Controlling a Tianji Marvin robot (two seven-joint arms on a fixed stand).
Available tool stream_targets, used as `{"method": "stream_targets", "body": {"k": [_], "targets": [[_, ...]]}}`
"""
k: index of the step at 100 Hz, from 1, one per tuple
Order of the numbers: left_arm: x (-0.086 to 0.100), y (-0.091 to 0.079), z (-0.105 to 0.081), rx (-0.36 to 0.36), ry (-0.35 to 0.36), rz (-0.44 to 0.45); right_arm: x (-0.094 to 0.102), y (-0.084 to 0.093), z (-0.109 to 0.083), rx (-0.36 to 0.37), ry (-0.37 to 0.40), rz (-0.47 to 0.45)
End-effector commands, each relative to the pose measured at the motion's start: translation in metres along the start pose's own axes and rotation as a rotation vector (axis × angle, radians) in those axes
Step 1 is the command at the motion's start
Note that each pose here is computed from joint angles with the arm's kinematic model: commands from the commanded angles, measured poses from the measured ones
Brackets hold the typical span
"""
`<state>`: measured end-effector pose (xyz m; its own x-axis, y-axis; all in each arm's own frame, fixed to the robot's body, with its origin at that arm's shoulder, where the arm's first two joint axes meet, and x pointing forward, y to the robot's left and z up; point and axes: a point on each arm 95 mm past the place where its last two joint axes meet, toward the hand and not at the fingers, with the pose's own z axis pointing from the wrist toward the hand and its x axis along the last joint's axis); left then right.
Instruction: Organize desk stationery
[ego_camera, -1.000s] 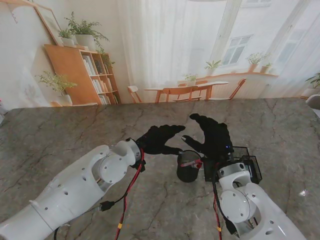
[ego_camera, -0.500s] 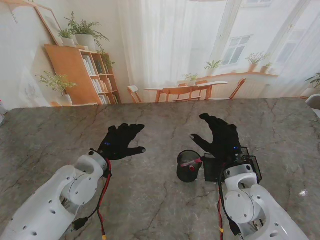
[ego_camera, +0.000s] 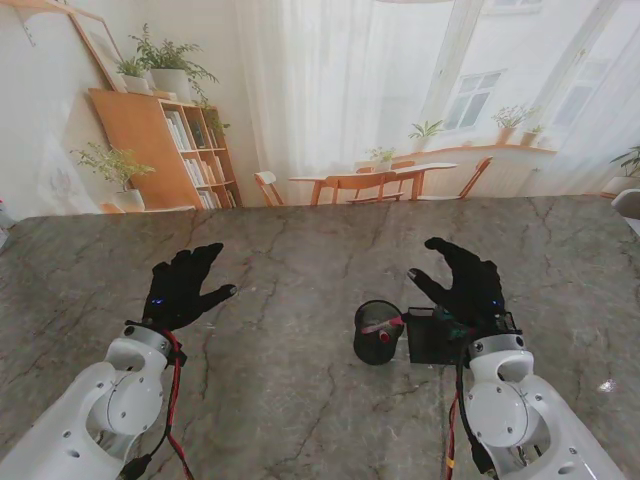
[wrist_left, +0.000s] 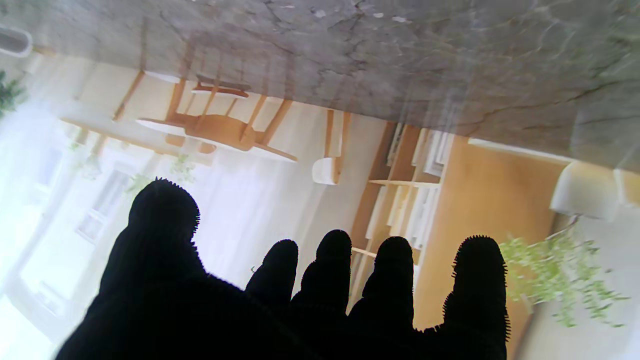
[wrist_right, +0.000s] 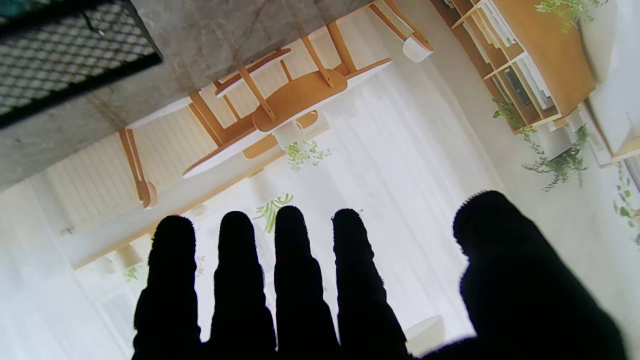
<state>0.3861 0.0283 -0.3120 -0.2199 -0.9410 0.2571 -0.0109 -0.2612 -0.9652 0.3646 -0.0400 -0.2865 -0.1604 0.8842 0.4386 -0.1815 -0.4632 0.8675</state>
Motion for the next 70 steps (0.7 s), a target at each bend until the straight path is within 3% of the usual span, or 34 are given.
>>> {"method": "stream_targets", "body": {"k": [1, 28, 70], "targets": [[-0.01, 0.008, -0.004, -0.012, -0.039, -0.007, -0.008, -0.007, -0.002, 0.039, -0.018, -0.002], [-0.026, 0.014, -0.006, -0.02, -0.092, -0.037, -0.014, -0.013, 0.001, 0.054, -0.044, 0.038], [-0.024, 0.014, -0.005, -0.018, -0.058, -0.052, -0.013, -0.016, 0.004, 0.059, -0.025, 0.058]]}}
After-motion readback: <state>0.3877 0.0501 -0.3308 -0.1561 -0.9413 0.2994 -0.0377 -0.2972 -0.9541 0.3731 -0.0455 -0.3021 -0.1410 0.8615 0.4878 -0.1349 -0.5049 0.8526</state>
